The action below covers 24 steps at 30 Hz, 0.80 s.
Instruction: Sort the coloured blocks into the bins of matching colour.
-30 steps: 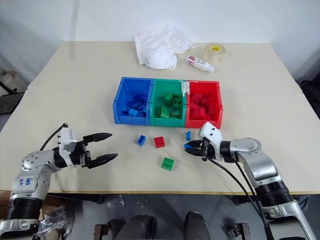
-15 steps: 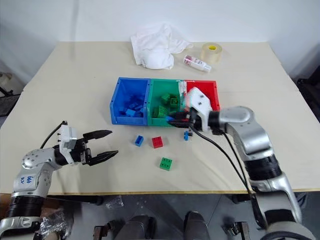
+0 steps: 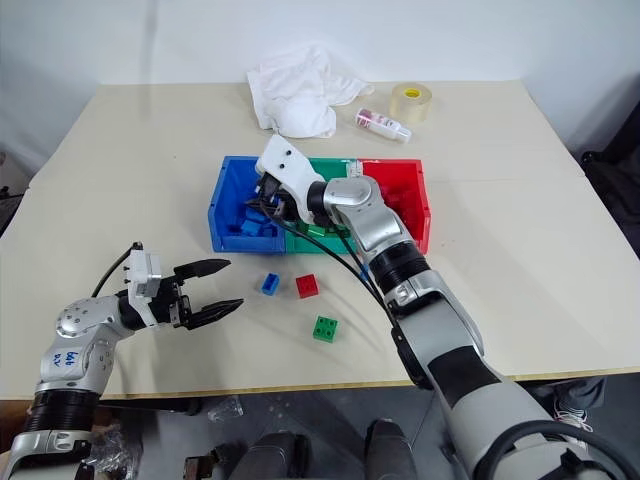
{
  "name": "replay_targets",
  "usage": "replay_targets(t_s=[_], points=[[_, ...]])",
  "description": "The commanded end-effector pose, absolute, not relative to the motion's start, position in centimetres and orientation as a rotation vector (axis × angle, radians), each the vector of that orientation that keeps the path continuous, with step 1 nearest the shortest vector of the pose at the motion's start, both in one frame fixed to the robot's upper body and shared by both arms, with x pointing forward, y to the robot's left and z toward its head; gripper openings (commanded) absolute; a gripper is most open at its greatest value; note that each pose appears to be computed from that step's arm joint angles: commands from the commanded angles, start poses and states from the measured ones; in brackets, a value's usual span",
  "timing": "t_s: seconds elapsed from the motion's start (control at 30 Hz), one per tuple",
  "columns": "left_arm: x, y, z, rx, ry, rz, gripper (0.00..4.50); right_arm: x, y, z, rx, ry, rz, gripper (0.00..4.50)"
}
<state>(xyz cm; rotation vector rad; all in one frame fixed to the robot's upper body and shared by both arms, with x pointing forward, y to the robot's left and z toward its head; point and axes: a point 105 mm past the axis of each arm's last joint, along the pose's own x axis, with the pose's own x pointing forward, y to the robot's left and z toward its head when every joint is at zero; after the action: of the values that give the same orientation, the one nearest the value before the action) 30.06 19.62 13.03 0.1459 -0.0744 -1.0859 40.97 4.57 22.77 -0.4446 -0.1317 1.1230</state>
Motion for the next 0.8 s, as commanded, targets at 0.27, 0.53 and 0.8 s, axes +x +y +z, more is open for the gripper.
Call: replay_targets(t_s=[0.27, 0.53, 0.8], points=[[30.0, 19.6, 13.8, 0.167, -0.116, -1.09, 4.5, 38.8, 0.9, 24.7, -0.457, -0.258, 1.24, 4.48], [30.4, 19.7, 13.5, 0.173, -0.1, -1.109, 4.5, 32.1, -9.1, 22.4, -0.427, -0.178, 1.337, 4.48], [30.6, 19.9, 13.4, 0.178, -0.094, -1.129, 4.5, 26.3, -21.3, 18.4, -0.373, 0.141, 1.089, 4.48]])
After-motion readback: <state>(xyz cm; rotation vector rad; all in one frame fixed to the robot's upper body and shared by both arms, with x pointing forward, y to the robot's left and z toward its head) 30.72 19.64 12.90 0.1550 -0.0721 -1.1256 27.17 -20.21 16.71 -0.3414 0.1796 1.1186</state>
